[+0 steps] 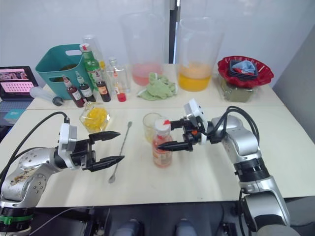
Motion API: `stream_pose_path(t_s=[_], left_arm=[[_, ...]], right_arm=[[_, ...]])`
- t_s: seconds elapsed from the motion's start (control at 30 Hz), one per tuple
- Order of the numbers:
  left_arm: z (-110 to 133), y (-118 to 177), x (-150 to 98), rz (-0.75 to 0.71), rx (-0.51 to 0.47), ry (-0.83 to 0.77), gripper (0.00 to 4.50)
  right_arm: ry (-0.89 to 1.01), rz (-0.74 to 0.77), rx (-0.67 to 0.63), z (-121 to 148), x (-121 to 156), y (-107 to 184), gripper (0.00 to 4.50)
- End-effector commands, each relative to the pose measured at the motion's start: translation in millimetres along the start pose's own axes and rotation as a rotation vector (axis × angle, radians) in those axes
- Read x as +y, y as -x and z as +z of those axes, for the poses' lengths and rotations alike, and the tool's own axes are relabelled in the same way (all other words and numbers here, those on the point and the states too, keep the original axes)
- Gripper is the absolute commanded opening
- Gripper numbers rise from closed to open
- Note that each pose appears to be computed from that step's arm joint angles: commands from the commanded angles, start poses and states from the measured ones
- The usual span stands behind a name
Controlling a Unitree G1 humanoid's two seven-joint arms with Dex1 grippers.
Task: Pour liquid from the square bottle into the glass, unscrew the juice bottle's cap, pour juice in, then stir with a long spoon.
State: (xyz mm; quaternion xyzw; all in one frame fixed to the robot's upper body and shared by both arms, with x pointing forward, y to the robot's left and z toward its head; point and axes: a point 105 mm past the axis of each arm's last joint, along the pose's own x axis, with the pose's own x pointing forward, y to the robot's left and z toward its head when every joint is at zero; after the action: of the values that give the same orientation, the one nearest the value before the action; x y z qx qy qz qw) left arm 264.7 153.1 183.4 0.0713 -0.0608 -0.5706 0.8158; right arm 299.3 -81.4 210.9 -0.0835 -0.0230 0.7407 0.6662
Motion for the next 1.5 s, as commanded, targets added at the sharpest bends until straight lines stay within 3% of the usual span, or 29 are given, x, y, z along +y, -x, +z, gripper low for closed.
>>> stream_pose_path(t_s=[0.03, 0.13, 0.33, 0.53, 0.77, 1.07, 1.13, 1.3, 1.5], left_arm=[[9, -1, -1, -0.006, -0.015, -0.038, 4.50], [8, -4, -2, -0.016, -0.021, -0.034, 4.50], [5, -13, 0, -0.063, -0.037, -0.019, 4.50], [0, -23, 5, -0.135, -0.048, -0.001, 4.50], [2, -33, 13, -0.184, -0.069, 0.001, 4.50], [0, -34, 17, -0.211, -0.055, -0.002, 4.50], [-1, -33, 17, -0.211, -0.052, -0.004, 4.50], [1, -30, 16, -0.185, -0.056, -0.007, 4.50], [0, -24, 12, -0.144, -0.046, -0.013, 4.50]], right_arm=[[0.039, -0.008, -0.022, 14, 2, 6, 1.93], [0.042, -0.030, -0.019, 15, 6, 10, 1.34], [0.090, -0.175, -0.055, 32, 20, 11, 1.34], [0.114, -0.521, -0.091, 42, 26, 7, 1.34], [0.055, -0.798, -0.078, 30, 37, 0, 1.34], [-0.055, -0.890, -0.066, 6, 39, -19, 1.30], [-0.064, -0.850, -0.066, 7, 43, -18, 2.33], [-0.021, -0.767, 0.005, 10, 43, 10, 4.00], [0.016, -0.542, 0.112, 4, 44, 16, 4.00]])
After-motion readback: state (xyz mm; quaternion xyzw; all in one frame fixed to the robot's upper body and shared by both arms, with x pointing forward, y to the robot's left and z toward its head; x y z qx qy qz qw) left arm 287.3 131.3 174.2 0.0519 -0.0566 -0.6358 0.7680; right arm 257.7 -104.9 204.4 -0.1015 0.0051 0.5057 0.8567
